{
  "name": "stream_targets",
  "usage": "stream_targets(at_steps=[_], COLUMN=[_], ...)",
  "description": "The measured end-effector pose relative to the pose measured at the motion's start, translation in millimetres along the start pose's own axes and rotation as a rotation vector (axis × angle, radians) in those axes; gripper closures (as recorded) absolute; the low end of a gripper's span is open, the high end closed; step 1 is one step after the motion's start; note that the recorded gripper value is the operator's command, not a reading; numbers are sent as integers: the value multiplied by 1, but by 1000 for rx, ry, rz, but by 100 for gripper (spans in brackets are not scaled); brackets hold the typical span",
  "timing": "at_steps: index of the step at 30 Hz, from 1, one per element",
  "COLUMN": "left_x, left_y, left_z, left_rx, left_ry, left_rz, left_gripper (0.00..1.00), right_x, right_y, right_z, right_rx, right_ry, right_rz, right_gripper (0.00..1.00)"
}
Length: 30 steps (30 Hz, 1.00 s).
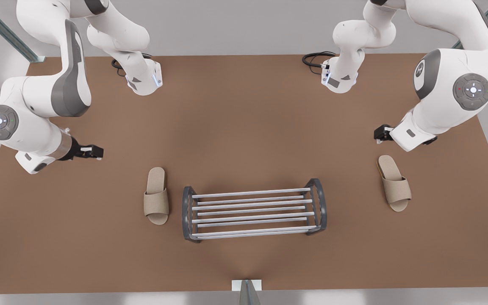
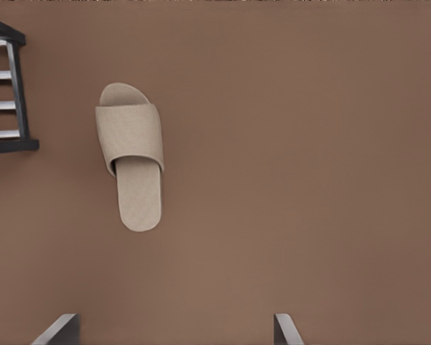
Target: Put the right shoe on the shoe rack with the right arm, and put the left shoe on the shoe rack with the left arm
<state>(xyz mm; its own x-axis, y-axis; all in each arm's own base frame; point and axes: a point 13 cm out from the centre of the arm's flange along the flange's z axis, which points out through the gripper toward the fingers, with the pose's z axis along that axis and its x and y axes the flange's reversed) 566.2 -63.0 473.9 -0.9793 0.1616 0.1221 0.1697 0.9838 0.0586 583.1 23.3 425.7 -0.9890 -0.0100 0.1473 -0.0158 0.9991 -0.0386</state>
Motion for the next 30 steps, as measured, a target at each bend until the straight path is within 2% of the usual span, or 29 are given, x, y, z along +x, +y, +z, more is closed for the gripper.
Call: stream_targets(at_steps=[3, 5, 7, 9, 12, 14, 16, 19, 21, 24, 26, 28, 30], left_x=[-3, 0, 16, 54, 83, 85, 77, 43, 11, -41, -52, -44, -22], left_y=[0, -33, -146, -237, -224, -184, -142, -69, -32, -12, -22, -39, -24], left_z=[0, 1, 19, 46, 114, 154, 194, 233, 256, 264, 273, 311, 349], left_rx=[-3, -74, -289, -579, -975, -1115, -1177, -1168, -1104, -981, -888, -786, -698], left_ry=[-10, 15, 70, 90, 152, 141, 85, -107, -285, -593, -738, -775, -751], left_rz=[10, 56, 239, 403, 438, 413, 384, 314, 309, 400, 516, 604, 571], left_gripper=[0, 0, 0, 0, 0, 0, 0, 0, 0, 0, 0, 0, 0], right_x=[-11, -19, -27, -35, -48, -64, -77, -81, -87, -102, -111, -111, -116], right_y=[3, 7, 21, 33, 36, 35, 38, 48, 51, 52, 55, 59, 60], right_z=[25, 48, 66, 99, 148, 175, 199, 239, 251, 264, 273, 285, 288], right_rx=[-11, -21, -25, -31, -41, -50, -56, -60, -65, -75, -82, -86, -90], right_ry=[36, 69, 82, 111, 128, 115, 95, 77, 42, -12, -39, -54, -80], right_rz=[-3, -7, -27, -39, -33, -24, -23, -30, -30, -23, -22, -24, -23], right_gripper=[0, 0, 0, 0, 0, 0, 0, 0, 0, 0, 0, 0, 0])
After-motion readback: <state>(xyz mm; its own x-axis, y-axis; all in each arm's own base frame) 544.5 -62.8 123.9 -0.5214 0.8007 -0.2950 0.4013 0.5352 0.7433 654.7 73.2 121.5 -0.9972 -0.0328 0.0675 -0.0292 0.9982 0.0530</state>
